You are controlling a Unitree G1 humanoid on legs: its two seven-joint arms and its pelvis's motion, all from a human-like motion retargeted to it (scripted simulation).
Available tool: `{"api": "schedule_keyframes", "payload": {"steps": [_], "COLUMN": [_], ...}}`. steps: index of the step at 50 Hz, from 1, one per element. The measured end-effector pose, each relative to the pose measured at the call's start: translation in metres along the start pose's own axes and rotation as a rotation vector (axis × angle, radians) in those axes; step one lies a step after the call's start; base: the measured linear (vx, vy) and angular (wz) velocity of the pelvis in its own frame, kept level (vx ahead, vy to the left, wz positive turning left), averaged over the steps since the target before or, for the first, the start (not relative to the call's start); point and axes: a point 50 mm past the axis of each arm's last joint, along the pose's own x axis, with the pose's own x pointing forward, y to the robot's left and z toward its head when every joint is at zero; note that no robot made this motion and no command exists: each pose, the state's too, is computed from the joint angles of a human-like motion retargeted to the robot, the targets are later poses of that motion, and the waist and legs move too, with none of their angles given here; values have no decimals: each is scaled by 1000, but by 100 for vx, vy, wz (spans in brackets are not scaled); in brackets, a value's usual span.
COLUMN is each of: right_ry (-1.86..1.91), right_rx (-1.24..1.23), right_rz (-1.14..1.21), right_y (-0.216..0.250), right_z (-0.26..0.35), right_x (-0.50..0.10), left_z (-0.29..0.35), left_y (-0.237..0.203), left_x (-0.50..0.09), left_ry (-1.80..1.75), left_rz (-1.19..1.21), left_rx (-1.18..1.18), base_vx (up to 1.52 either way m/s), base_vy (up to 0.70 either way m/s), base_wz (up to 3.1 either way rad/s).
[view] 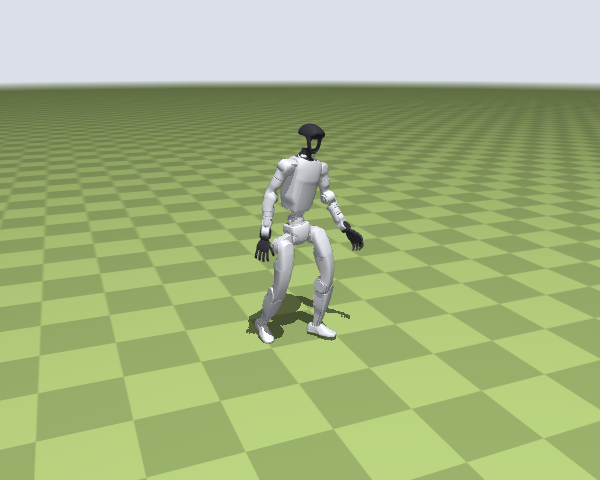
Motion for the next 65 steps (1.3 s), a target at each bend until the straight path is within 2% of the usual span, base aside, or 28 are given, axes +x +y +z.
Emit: {"api": "schedule_keyframes", "payload": {"steps": [3, 6, 8, 11, 13, 15, 18, 22, 25, 27, 31, 35, 38, 41, 44, 47, 49, 52, 56, 60, 65], "right_ry": [-31, 45, 64, 43, 1, -49, -152, -191, -111, -33, 110, 267, 353, 377, 250, -130, -450, -843, -1178, -1397, -1413], "right_rx": [-154, -194, -179, -60, 86, 235, 324, 221, 60, 30, 163, 330, 271, 38, -93, 170, 341, 324, -18, -152, -77], "right_rz": [140, 273, 209, -107, -307, -413, -328, -323, -379, -352, -92, 150, 183, -14, -445, -752, -802, -866, -1111, -1257, -1294], "right_y": [26, 14, -13, -66, -97, -117, -143, -158, -145, -118, -68, -9, 5, -38, -125, -199, -230, -255, -266, -265, -273], "right_z": [-6, -19, -20, -11, -2, 7, 32, 42, 11, -32, -99, -144, -147, -122, -60, 30, 92, 178, 257, 295, 307], "right_x": [-6, -7, -4, -1, -4, -7, -10, -15, -17, -24, -43, -63, -60, -36, -21, -37, -63, -118, -205, -271, -287], "left_z": [26, 24, 13, -16, -39, -59, -54, -19, -12, -31, -49, -50, -54, -75, -102, -112, -115, -118, -121, -111, -83], "left_y": [-21, -44, -48, -44, -38, -28, -3, 51, 98, 121, 143, 168, 171, 141, 76, 9, -22, -52, -67, -74, -74], "left_x": [4, -2, -9, -21, -29, -32, -19, 2, 2, -8, -22, -27, -29, -31, -39, -53, -64, -75, -81, -77, -60], "left_ry": [-32, -32, -52, -50, -7, 61, 118, 42, 18, 52, 64, 104, 122, 189, 222, 133, 87, 119, 159, 109, 43], "left_rz": [-30, -107, -145, -172, -207, -262, -280, -61, 198, 309, 332, 311, 389, 430, 225, -124, -247, -292, -305, -355, -363], "left_rx": [-1, 105, 118, 95, 89, 83, 121, 303, 388, 439, 456, 244, 6, -99, 92, 476, 571, 436, 307, 384, 373], "base_vx": [44, 46, 48, 47, 47, 48, 38, 53, 87, 114, 114, 109, 98, 70, 58, 50, 51, 51, 50, 37, 27], "base_vy": [19, 14, 4, -1, -8, -15, -23, -34, -62, -88, -100, -114, -89, -63, -44, -30, -24, -17, -7, 0, -1], "base_wz": [215, 94, 44, 53, 57, 49, 21, 9, 22, 76, 71, -13, -107, -174, -128, -142, -212, -226, -173, -41, 22]}}
